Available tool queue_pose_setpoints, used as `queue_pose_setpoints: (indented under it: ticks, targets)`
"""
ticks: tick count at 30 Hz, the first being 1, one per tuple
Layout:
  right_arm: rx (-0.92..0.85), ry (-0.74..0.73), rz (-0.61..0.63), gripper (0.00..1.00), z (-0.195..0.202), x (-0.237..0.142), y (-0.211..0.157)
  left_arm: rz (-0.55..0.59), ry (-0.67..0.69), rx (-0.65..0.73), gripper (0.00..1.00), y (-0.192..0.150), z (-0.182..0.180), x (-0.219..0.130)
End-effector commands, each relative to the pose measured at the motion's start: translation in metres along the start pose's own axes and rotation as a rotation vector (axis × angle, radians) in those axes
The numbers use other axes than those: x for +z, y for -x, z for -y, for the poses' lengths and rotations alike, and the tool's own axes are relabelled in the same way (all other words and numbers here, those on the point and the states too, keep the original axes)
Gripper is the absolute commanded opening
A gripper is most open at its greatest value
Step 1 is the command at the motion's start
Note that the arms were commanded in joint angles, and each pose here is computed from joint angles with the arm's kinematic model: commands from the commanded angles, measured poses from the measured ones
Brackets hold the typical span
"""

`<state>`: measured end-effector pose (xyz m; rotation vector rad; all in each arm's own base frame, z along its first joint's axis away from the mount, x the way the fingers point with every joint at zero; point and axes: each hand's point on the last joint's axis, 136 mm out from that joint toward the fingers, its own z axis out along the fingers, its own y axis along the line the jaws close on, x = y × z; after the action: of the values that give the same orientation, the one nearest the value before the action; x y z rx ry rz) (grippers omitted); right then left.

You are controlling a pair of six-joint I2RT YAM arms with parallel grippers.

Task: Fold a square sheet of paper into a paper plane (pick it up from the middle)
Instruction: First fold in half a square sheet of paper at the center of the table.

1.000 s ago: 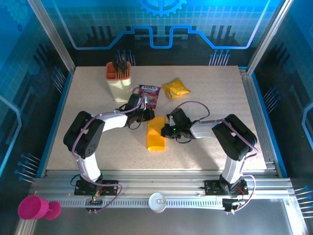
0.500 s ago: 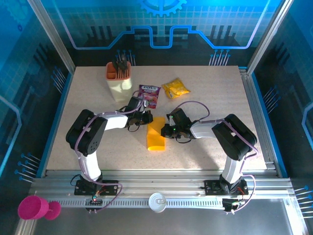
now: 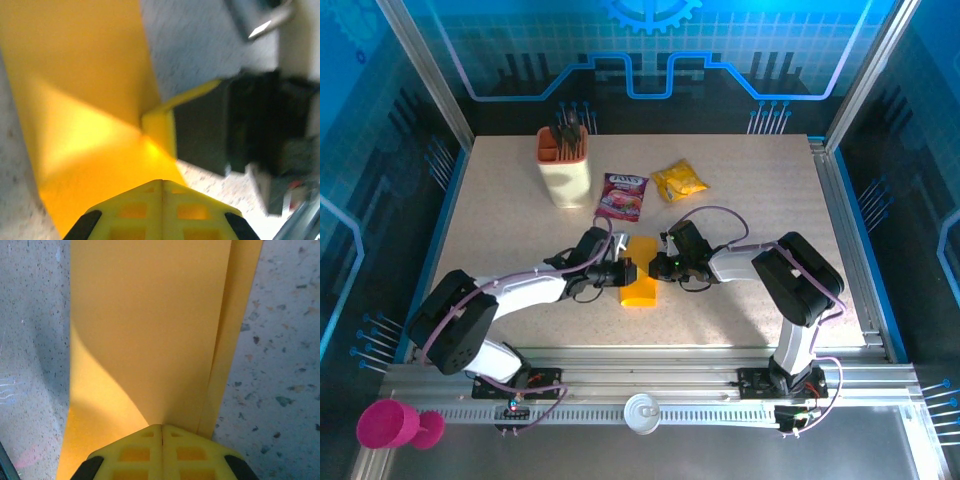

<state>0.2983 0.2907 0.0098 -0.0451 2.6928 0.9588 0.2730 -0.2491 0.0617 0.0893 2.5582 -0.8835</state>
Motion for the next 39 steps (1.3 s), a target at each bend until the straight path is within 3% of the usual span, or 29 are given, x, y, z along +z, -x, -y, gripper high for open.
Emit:
queue_pose_setpoints:
  ticks: [1, 22, 25, 31, 35, 39]
  targets:
    - [0.083, -0.259, -0.144, 0.00, 0.079, 0.009, -0.052, 0.001, 0.019, -0.033, 0.05, -0.009, -0.007, -0.003]
    - [0.069, -0.251, -0.150, 0.00, 0.077, 0.010, -0.050, -0.123, 0.095, -0.059, 0.03, -0.071, -0.042, 0.011]
    - [0.050, -0.235, -0.147, 0.00, 0.074, 0.010, -0.047, -0.080, 0.063, -0.057, 0.04, -0.055, -0.026, 0.002]
    - [-0.031, -0.170, -0.138, 0.00, 0.067, 0.006, -0.031, 0.098, 0.017, -0.026, 0.10, 0.020, 0.012, -0.027]
    - [-0.061, -0.173, -0.152, 0.00, 0.070, 0.003, -0.025, 0.138, 0.013, -0.024, 0.10, 0.062, 0.012, -0.028]
    - [-0.058, -0.183, -0.167, 0.00, 0.077, 0.003, -0.025, 0.119, 0.031, -0.011, 0.09, 0.082, 0.003, -0.015]
